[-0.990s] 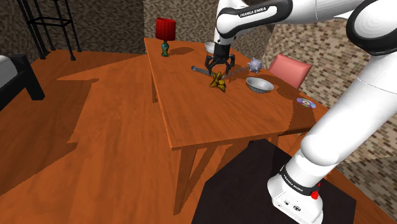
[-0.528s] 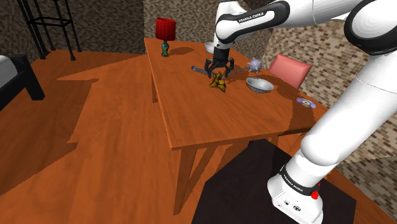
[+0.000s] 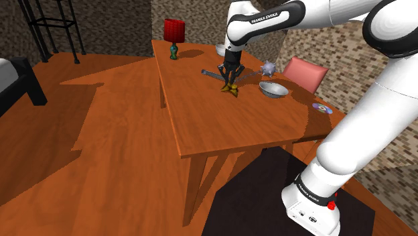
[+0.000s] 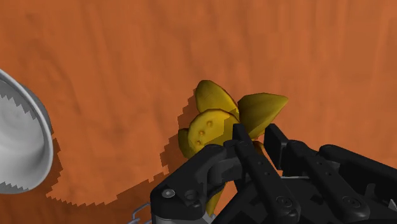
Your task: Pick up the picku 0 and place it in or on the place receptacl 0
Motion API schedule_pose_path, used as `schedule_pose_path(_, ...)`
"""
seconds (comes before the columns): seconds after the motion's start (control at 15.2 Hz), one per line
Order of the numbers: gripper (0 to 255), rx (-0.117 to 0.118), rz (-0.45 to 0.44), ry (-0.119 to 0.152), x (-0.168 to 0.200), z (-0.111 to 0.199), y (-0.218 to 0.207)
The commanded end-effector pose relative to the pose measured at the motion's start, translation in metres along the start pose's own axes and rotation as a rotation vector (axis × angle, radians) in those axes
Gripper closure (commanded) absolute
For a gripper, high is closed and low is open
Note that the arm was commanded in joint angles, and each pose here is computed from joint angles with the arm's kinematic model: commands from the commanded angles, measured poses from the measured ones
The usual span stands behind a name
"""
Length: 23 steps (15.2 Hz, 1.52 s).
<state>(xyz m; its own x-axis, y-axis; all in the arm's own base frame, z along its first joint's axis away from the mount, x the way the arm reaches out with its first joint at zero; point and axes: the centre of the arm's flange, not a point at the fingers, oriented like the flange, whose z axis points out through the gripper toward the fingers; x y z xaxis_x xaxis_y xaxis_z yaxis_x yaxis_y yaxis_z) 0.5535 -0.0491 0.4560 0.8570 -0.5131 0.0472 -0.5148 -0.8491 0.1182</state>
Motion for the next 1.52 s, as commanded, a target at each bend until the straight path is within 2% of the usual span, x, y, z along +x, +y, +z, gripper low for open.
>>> schedule_pose_path(0.0,255,-0.002,0.001,-0.003,0.0,0.002,0.001)
schedule_pose_path(0.33,255,-0.002,0.001,-0.003,0.0,0.002,0.001)
schedule_pose_path(1.45,255,-0.002,0.001,-0.003,0.004,-0.087,0.011)
